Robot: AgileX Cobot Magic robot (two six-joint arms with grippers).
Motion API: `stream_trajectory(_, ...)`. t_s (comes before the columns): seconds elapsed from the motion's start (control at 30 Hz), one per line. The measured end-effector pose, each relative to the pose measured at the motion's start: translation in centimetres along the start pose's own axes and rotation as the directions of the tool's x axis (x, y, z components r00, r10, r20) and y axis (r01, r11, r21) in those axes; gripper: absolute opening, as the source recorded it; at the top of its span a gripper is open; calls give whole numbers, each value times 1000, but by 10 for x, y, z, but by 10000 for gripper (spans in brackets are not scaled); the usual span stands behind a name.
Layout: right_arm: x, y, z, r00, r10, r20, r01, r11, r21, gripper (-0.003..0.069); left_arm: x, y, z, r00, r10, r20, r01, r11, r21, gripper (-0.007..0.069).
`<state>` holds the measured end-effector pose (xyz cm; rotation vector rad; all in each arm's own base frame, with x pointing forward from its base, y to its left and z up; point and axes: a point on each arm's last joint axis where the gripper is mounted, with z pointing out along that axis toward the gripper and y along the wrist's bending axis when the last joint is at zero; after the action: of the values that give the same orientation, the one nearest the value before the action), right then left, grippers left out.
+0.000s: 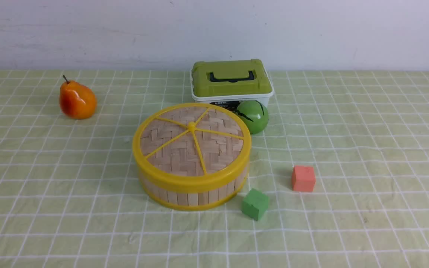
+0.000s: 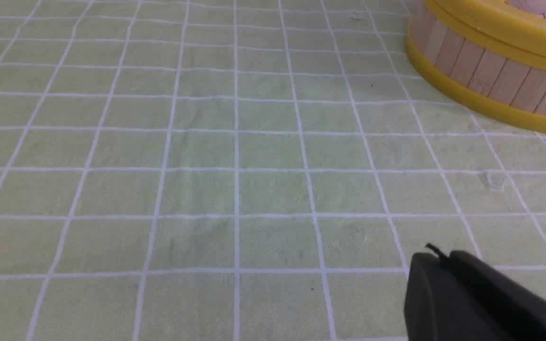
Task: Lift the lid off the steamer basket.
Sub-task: Use the left arm to lift the lid of the steamer
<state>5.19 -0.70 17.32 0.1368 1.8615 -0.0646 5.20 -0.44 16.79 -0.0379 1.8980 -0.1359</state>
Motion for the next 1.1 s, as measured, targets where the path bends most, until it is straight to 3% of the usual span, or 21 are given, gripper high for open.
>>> stream_trajectory(1.1,0,0,0,1000,0,0,0,1000,0,241,0,0,0,1000,4,0,-4,1000,-2,49)
